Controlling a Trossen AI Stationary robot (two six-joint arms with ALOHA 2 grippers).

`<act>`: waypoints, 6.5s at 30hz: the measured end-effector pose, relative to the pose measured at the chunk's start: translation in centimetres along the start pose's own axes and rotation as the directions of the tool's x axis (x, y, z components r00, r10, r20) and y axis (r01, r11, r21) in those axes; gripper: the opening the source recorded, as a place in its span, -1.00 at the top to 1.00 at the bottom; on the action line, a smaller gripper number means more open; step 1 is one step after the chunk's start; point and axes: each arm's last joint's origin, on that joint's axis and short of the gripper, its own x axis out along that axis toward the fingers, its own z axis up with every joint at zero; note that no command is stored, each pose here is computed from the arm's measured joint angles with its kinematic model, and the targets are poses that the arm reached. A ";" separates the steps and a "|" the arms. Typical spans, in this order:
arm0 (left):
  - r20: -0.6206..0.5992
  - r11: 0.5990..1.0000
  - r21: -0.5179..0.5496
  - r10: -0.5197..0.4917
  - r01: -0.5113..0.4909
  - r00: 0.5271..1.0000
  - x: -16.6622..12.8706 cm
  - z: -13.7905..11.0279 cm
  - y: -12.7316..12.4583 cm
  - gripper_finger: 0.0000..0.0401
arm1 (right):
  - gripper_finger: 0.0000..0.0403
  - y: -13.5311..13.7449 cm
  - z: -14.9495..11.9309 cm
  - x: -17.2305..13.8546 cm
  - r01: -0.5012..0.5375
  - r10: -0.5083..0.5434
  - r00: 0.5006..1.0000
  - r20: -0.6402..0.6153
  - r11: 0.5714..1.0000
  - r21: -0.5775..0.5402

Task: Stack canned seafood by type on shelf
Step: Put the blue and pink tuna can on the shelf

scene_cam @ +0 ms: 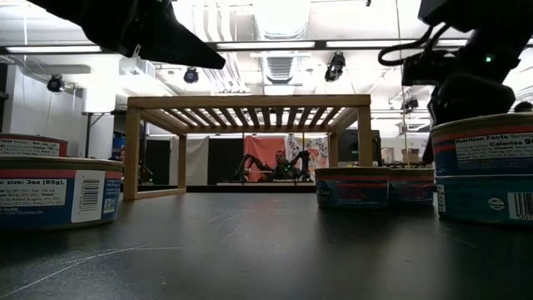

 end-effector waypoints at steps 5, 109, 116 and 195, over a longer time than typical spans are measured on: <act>0.003 1.000 -0.008 0.004 -0.004 1.000 0.1 0.1 0.1 1.00 | 0.94 -0.3 0.1 0.8 -0.042 0.042 0.999 0.024 0.999 -0.003; 0.013 0.999 0.031 -0.040 0.040 0.999 -3.6 2.4 2.5 1.00 | -0.21 3.4 8.5 0.7 -0.414 -0.180 0.878 -0.443 0.179 -0.893; 0.013 0.999 0.033 -0.040 0.040 0.999 -3.6 2.4 2.5 1.00 | -0.10 3.5 8.6 1.9 -0.432 -0.174 0.871 -0.459 0.172 -0.885; -0.020 0.994 0.018 0.105 -0.105 0.994 -3.4 5.4 3.9 1.00 | 0.09 -7.1 18.6 -12.3 -0.427 0.478 0.784 0.395 0.878 -0.216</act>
